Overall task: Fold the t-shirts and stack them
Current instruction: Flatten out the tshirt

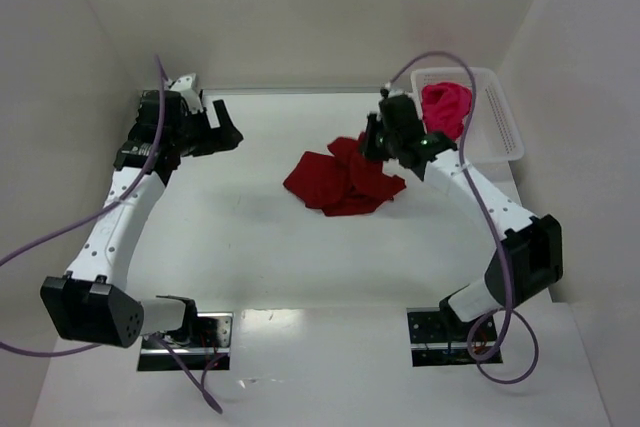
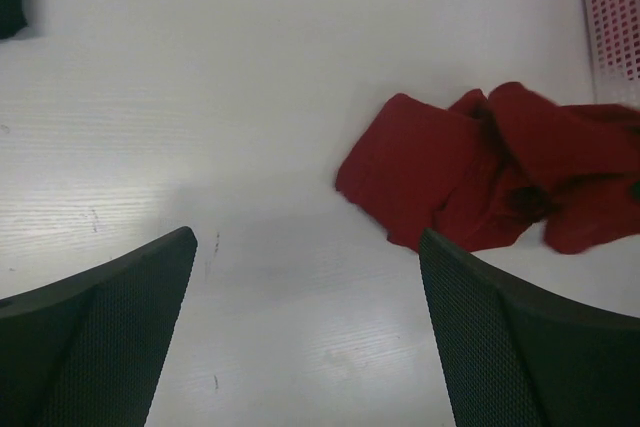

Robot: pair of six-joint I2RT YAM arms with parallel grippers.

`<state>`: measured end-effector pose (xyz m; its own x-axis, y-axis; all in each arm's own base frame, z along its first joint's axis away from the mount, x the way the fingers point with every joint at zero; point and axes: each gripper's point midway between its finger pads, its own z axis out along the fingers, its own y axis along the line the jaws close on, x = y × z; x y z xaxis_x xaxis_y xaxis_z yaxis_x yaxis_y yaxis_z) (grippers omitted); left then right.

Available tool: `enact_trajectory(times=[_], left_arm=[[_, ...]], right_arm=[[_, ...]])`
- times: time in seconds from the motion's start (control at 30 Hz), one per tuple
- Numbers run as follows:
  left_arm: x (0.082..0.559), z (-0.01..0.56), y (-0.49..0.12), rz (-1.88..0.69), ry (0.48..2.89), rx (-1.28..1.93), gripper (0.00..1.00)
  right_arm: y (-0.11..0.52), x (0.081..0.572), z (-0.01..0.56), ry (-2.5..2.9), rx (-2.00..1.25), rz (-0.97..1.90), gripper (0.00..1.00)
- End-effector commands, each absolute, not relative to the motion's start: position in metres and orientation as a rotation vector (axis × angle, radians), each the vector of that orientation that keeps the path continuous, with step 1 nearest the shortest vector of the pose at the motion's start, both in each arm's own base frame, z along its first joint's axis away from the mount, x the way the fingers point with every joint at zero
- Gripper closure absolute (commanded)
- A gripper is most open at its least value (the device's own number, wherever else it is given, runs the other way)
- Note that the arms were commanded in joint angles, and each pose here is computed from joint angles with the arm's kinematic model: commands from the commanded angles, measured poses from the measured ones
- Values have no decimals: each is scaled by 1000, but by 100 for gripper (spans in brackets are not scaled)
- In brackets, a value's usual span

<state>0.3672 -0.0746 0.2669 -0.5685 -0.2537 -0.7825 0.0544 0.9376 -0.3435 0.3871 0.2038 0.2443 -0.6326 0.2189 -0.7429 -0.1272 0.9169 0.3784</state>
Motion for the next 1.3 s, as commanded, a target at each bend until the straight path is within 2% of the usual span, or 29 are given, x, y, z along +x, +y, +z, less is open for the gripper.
enact_trajectory(times=[0.0, 0.03, 0.07, 0.17, 0.2, 0.23, 0.27, 0.4, 0.53, 0.67, 0.83, 1.0, 1.03, 1.27], left_arm=[[374, 255, -91, -501, 2184, -78, 0], [372, 250, -90, -495, 2194, -70, 0], [372, 247, -95, -526, 2207, -56, 0], [367, 229, -102, -557, 2254, 34, 0], [366, 225, -108, -599, 2266, 70, 0], [366, 218, -111, -616, 2290, 104, 0], [364, 210, -118, -672, 2321, 119, 0], [354, 202, -161, -857, 2319, 337, 0], [361, 165, -173, -756, 2418, 399, 0], [356, 140, -203, -834, 2477, 506, 0], [368, 126, -223, -810, 2481, 556, 0], [393, 114, -227, -739, 2456, 567, 0], [407, 117, -224, -711, 2437, 548, 0], [427, 81, -201, -716, 2536, 329, 2]], right_arm=[[180, 360, 155, 2358, 124, 363, 78], [179, 361, 155, 2355, 129, 351, 70], [174, 359, 153, 2363, 137, 323, 56], [161, 364, 174, 2312, 138, 246, 34], [154, 364, 179, 2304, 157, 226, 12], [148, 365, 196, 2280, 165, 227, 8], [151, 365, 212, 2255, 159, 259, 0], [163, 357, 236, 2196, 118, 407, 0], [174, 351, 201, 2258, 80, 460, 0], [180, 356, 165, 2350, 71, 444, 0], [176, 362, 161, 2332, 103, 411, 1], [180, 358, 157, 2337, 85, 449, 3], [180, 358, 157, 2337, 85, 449, 3], [181, 361, 156, 2346, 85, 445, 3]])
